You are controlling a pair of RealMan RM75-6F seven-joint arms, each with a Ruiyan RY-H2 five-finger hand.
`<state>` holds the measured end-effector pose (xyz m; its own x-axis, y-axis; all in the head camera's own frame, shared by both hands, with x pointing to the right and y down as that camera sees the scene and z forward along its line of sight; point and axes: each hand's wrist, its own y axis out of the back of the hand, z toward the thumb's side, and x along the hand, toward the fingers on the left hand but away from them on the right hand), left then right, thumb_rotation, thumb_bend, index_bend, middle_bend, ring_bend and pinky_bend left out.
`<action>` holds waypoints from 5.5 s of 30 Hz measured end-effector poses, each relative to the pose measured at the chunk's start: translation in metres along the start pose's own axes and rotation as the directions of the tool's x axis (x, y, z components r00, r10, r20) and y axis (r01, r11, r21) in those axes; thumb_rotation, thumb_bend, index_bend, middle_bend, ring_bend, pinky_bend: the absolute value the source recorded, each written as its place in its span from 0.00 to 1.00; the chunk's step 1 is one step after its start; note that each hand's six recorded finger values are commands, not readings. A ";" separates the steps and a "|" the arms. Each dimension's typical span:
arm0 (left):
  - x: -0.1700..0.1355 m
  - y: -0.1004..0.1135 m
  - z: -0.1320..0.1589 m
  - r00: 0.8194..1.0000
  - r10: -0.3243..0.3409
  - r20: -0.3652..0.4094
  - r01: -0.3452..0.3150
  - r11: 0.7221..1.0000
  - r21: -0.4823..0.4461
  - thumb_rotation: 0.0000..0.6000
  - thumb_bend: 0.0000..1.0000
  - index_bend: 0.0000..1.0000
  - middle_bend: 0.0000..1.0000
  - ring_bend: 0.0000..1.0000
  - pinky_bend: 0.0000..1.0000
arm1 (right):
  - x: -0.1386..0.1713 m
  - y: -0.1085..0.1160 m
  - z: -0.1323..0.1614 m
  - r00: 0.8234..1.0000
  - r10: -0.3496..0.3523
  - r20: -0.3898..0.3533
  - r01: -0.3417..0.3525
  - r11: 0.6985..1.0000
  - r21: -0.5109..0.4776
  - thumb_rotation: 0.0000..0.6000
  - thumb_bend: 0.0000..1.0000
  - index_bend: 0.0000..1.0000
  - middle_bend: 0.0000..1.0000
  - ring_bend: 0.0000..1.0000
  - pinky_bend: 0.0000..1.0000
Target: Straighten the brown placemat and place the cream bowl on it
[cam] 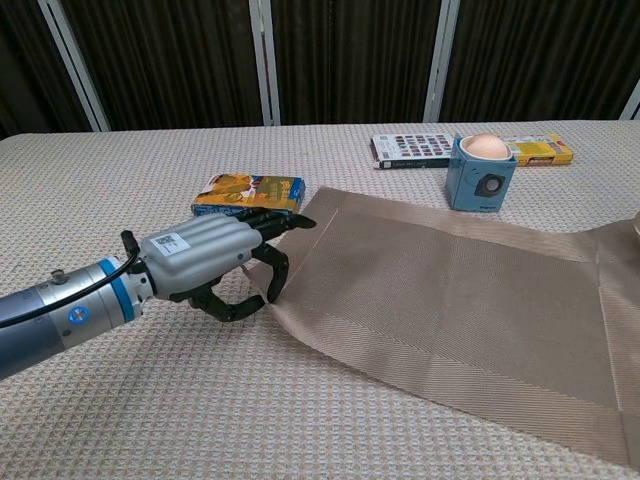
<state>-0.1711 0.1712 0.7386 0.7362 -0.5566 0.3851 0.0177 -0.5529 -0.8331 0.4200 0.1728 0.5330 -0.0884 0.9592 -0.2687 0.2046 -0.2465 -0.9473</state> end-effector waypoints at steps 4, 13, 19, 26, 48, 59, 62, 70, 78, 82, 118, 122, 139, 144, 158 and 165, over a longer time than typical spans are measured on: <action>-0.010 0.006 0.002 1.000 0.003 -0.014 -0.003 1.000 -0.014 1.00 0.46 0.64 0.00 0.00 0.00 | 0.000 0.000 0.001 1.000 0.000 -0.002 0.000 1.000 -0.001 1.00 0.00 0.00 0.00 0.00 0.00; -0.045 0.015 0.017 0.994 -0.077 -0.080 0.075 0.997 -0.022 1.00 0.46 0.64 0.00 0.00 0.00 | 0.002 0.000 0.003 1.000 0.001 -0.007 -0.001 1.000 0.000 1.00 0.00 0.00 0.00 0.00 0.00; -0.071 0.018 0.026 0.978 -0.155 -0.140 0.157 0.988 0.007 1.00 0.45 0.64 0.00 0.00 0.00 | 0.002 0.001 0.005 1.000 -0.002 -0.011 0.002 1.000 -0.002 1.00 0.00 0.00 0.00 0.00 0.00; -0.099 0.021 0.045 0.956 -0.237 -0.173 0.238 0.971 -0.013 1.00 0.45 0.63 0.00 0.00 0.00 | 0.004 0.001 0.007 1.000 -0.002 -0.016 0.002 1.000 0.001 1.00 0.00 0.00 0.00 0.00 0.00; -0.129 0.009 0.080 0.930 -0.344 -0.127 0.333 0.937 -0.104 1.00 0.44 0.62 0.00 0.00 0.00 | 0.005 0.001 0.009 1.000 -0.001 -0.023 0.001 1.000 0.006 1.00 0.00 0.00 0.00 0.00 0.00; -0.132 0.009 0.084 0.927 -0.358 -0.115 0.342 0.930 -0.133 1.00 0.13 0.35 0.00 0.00 0.00 | 0.005 0.001 0.010 1.000 -0.001 -0.023 0.001 1.000 0.006 1.00 0.00 0.00 0.00 0.00 0.00; -0.134 0.009 0.085 0.925 -0.364 -0.109 0.346 0.926 -0.151 1.00 0.00 0.04 0.00 0.00 0.00 | 0.005 0.001 0.010 1.000 -0.002 -0.025 0.002 1.000 0.007 1.00 0.00 0.00 0.00 0.00 0.00; -0.136 0.020 0.081 0.931 -0.352 -0.098 0.332 0.927 -0.173 1.00 0.00 0.00 0.00 0.00 0.00 | 0.006 0.001 0.010 1.000 -0.002 -0.025 0.002 1.000 0.008 1.00 0.00 0.00 0.00 0.00 0.00; -0.135 0.057 0.050 0.958 -0.219 -0.186 0.187 0.967 -0.174 1.00 0.00 0.00 0.00 0.00 0.00 | 0.007 0.000 0.012 1.000 0.003 -0.029 -0.002 1.000 0.013 1.00 0.00 0.00 0.00 0.00 0.00; -0.136 0.078 0.026 0.957 -0.126 -0.260 0.089 0.985 -0.150 1.00 0.00 0.00 0.00 0.00 0.00 | 0.008 -0.001 0.012 1.000 0.008 -0.030 -0.008 1.000 0.019 1.00 0.00 0.00 0.00 0.00 0.00; -0.240 0.168 -0.126 0.625 0.270 -0.733 -0.243 0.959 0.146 1.00 0.00 0.00 0.00 0.00 0.00 | -0.029 -0.134 -0.048 0.906 0.411 0.099 -0.422 0.868 0.262 1.00 0.02 0.20 0.00 0.00 0.00; -0.239 0.168 -0.126 0.627 0.269 -0.731 -0.249 0.958 0.140 1.00 0.00 0.00 0.00 0.00 0.00 | -0.034 -0.146 -0.051 0.902 0.418 0.110 -0.432 0.859 0.275 1.00 0.12 0.37 0.00 0.00 0.00; -0.240 0.169 -0.126 0.628 0.270 -0.729 -0.258 0.957 0.132 1.00 0.00 0.00 0.00 0.00 0.00 | -0.052 -0.163 -0.036 0.940 0.339 0.048 -0.338 0.900 0.273 1.00 0.38 0.77 0.00 0.00 0.00; -0.239 0.168 -0.125 0.632 0.269 -0.727 -0.259 0.957 0.128 1.00 0.00 0.00 0.00 0.00 0.00 | -0.056 -0.144 -0.020 0.964 0.265 -0.028 -0.250 0.937 0.243 1.00 0.38 0.77 0.00 0.00 0.00; -0.240 0.167 -0.125 0.640 0.255 -0.725 -0.259 0.960 0.110 1.00 0.00 0.00 0.00 0.00 0.00 | -0.038 -0.104 0.118 0.836 0.226 -0.501 -0.130 0.967 0.220 1.00 0.37 0.77 0.00 0.00 0.00; -0.242 0.165 -0.128 0.634 0.248 -0.732 -0.254 0.961 0.106 1.00 0.00 0.00 0.00 0.00 0.00 | -0.019 -0.129 0.194 0.642 0.315 -0.699 -0.081 0.934 0.347 1.00 0.37 0.77 0.00 0.00 0.00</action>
<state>-0.4330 0.1350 0.5586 -0.0245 -0.9443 0.3281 -0.0976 -0.3244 -0.9409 0.2064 0.1600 0.6267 0.6890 0.6350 -0.3492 -0.1402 -0.3560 -0.9239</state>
